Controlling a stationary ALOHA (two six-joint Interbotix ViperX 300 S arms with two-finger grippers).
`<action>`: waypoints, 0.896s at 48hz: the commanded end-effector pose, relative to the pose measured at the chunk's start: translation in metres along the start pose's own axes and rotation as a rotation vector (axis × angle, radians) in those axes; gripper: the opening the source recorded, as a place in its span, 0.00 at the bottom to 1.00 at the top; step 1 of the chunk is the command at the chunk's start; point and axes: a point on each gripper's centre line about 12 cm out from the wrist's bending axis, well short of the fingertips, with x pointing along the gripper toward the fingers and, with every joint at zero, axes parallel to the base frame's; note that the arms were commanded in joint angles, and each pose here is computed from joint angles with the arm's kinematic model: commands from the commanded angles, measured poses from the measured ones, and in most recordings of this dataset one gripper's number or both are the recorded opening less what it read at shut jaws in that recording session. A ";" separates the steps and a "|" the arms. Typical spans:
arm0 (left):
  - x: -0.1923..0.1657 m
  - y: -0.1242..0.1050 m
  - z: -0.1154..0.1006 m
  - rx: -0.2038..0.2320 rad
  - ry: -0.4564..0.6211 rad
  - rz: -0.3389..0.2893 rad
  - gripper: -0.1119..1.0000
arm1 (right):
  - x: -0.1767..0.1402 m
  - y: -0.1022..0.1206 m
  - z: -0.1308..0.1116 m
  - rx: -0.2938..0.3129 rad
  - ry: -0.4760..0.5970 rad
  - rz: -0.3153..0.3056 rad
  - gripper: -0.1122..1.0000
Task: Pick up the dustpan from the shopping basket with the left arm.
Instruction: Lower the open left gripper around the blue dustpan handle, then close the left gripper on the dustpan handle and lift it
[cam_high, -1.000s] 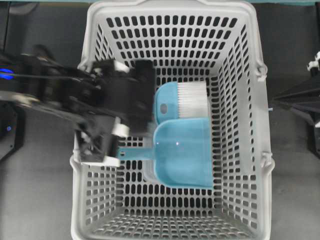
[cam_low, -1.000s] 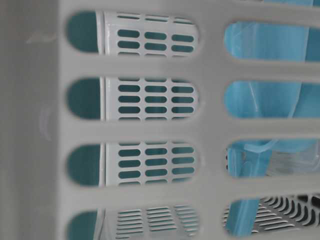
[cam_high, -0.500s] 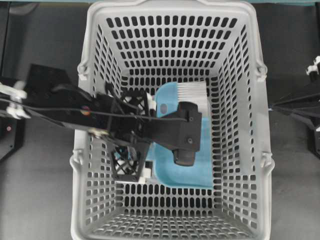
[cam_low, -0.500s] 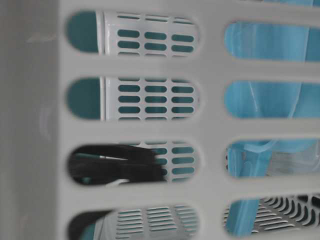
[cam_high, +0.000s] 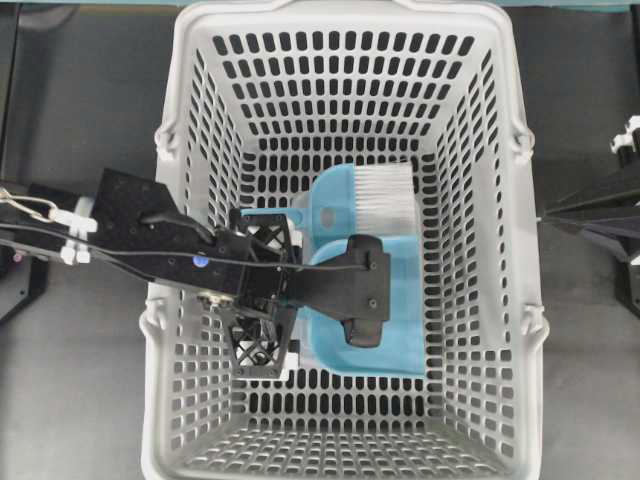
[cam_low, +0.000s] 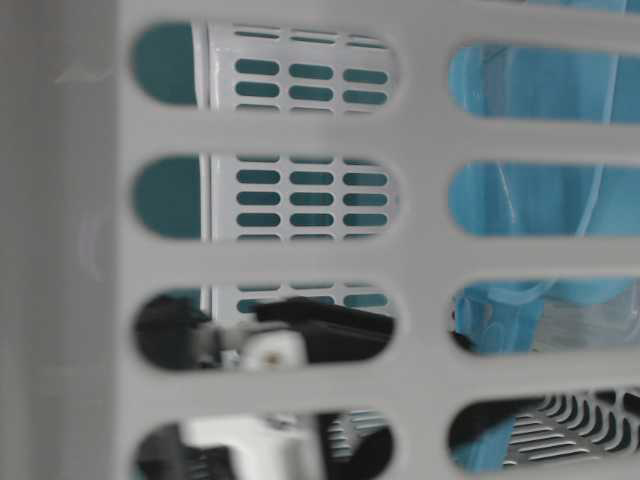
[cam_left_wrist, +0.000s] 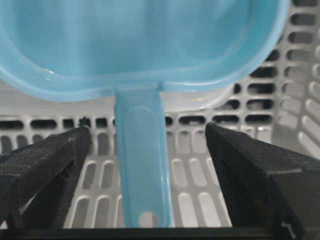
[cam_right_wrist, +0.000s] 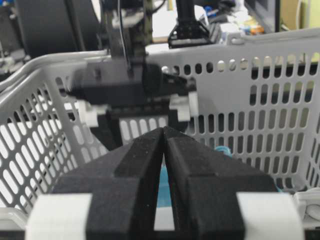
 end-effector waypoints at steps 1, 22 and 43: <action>0.002 0.000 -0.001 0.003 -0.019 -0.001 0.91 | 0.001 0.001 0.001 0.003 -0.003 0.003 0.10; 0.000 -0.002 0.004 0.012 -0.068 -0.010 0.38 | 0.001 0.000 -0.001 0.004 0.003 0.002 0.10; -0.105 0.008 0.026 -0.020 -0.171 -0.016 0.38 | 0.000 0.000 -0.006 0.007 0.014 0.001 0.10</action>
